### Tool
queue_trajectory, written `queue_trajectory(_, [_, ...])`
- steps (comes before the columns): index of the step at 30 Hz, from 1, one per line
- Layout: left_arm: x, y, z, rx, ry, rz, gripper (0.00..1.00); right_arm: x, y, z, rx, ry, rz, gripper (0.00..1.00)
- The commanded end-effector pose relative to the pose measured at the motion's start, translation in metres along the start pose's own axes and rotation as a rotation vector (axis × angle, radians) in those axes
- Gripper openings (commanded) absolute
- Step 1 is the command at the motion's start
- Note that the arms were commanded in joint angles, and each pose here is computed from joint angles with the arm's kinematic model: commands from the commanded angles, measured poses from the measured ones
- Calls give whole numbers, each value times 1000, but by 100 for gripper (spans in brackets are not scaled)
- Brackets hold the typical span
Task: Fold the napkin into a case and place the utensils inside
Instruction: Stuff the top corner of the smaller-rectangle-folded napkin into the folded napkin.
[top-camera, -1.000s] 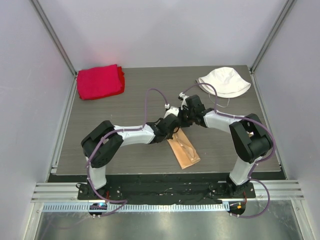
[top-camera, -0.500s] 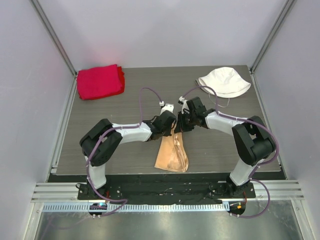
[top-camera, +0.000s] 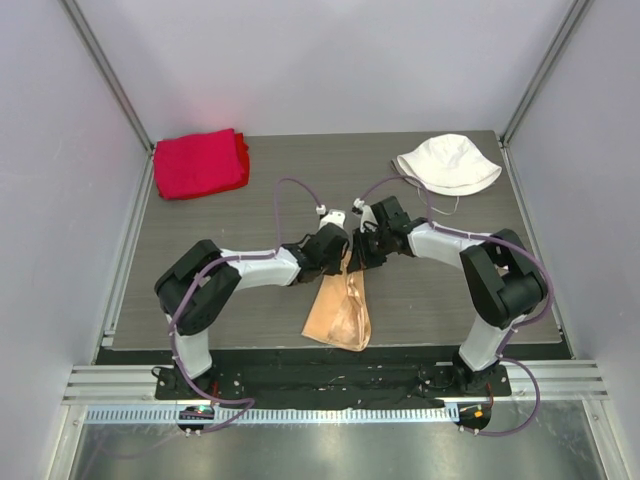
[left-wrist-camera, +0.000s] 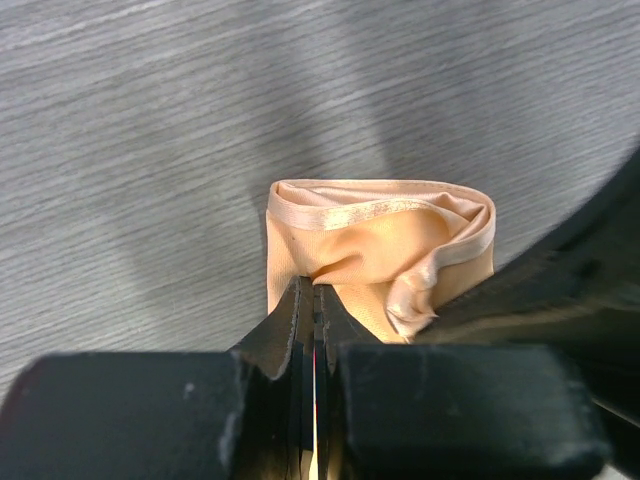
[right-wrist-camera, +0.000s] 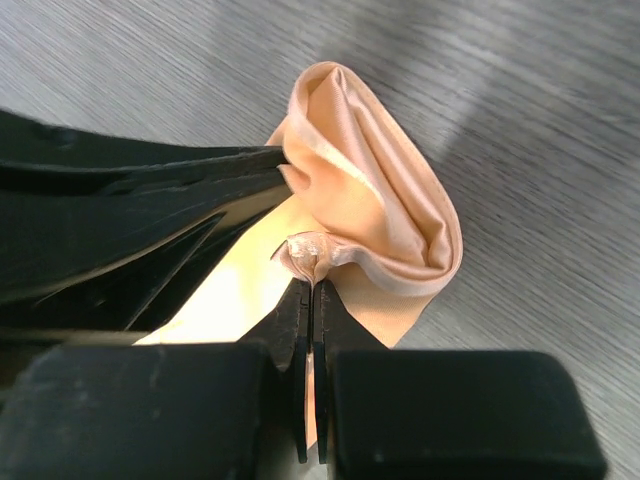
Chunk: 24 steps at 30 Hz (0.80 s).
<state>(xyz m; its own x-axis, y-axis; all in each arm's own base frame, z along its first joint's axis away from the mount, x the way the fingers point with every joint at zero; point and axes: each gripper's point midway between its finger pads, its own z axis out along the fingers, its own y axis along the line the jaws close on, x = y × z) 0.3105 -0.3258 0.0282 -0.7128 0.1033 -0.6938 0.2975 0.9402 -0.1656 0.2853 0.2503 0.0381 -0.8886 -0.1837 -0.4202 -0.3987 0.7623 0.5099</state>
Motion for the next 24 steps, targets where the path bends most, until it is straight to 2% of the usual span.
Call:
queue_trajectory(1, [-21,-7,-14,50,-78,-38,0,6,5,10,-12,52,-38,1])
queue_trajectory(12, [-31,-12,-30,110,-139,-64,0,9,1,16,18,67,-29,1])
queue_trajectory(19, [-32,-19,-34,145,-140,-76,0,-8,4,14,57,31,-38,1])
queue_trajectory(24, [-31,-20,-38,167,-139,-83,0,-18,7,18,94,-1,15,1])
